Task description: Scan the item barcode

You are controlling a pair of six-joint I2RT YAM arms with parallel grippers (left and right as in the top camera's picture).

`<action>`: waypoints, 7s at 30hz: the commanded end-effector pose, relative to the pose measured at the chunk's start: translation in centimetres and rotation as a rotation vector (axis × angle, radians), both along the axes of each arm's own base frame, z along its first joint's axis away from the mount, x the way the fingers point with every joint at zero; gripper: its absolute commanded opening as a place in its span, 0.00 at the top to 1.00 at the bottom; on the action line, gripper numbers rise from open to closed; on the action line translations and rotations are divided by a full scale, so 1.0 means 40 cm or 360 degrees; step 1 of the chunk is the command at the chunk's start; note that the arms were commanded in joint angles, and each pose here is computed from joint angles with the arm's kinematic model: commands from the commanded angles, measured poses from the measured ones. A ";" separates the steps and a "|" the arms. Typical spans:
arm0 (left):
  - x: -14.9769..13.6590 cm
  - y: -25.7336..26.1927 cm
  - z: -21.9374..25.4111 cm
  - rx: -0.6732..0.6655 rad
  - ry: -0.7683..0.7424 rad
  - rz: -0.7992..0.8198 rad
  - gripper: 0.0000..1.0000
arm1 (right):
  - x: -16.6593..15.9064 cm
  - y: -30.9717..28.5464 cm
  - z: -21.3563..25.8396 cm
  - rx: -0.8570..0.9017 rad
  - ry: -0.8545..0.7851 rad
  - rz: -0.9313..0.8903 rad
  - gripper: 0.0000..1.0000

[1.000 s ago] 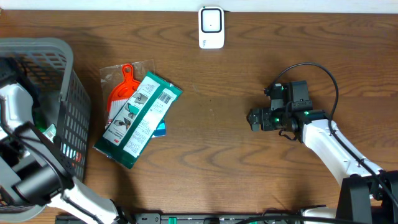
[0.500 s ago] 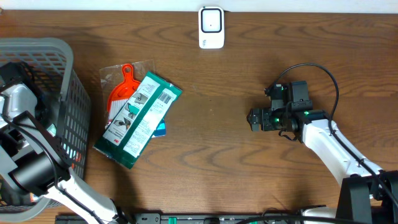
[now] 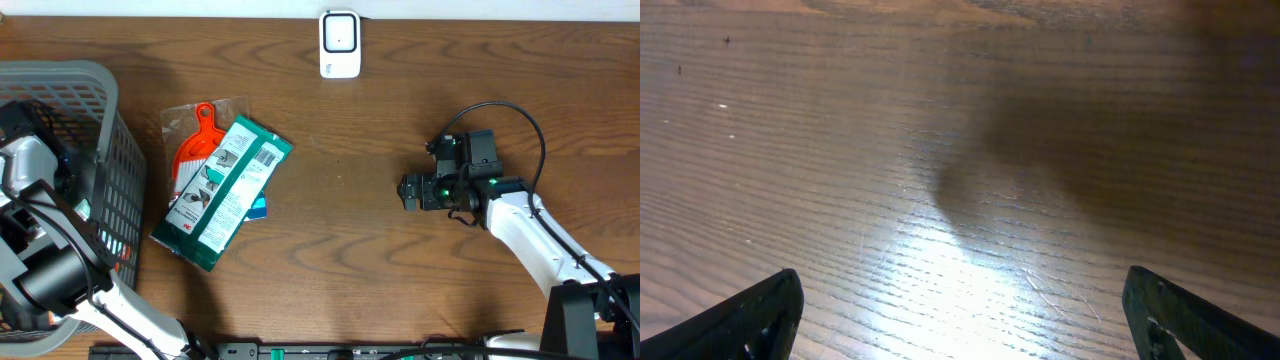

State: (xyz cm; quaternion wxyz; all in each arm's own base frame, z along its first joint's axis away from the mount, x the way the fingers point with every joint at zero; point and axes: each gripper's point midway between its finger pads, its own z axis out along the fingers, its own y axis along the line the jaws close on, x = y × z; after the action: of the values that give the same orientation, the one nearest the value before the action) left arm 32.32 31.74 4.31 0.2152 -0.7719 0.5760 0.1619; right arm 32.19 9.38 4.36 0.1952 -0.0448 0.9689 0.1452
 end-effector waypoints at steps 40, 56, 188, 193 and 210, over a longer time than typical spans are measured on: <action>-0.134 -0.164 0.925 0.0984 -0.0893 -0.0570 0.92 | 0.017 -0.001 0.000 -0.0036 -0.0058 0.0006 0.01; 0.035 -0.591 1.138 0.0894 -0.1686 -0.1616 0.92 | 0.021 -0.001 0.002 -0.0051 -0.0082 0.0043 0.01; 0.046 -1.239 -0.003 -0.1740 0.0127 -0.2215 0.17 | 0.037 0.037 0.024 0.0065 -0.0152 0.0121 0.01; 0.047 -1.238 -0.003 -0.1738 0.0126 -0.2217 0.17 | 0.037 0.037 0.024 0.0065 -0.0152 0.0121 0.01; 0.245 -1.158 0.140 -0.0913 -0.0047 -0.2481 0.16 | 0.037 0.036 0.024 0.0064 -0.0152 0.0121 0.01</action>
State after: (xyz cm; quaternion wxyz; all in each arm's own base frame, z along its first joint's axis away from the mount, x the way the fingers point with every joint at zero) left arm 39.38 -16.23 5.92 -0.0270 -0.1955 0.9519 -0.2343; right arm 34.00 10.39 5.59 0.2403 -0.0714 0.9537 0.1664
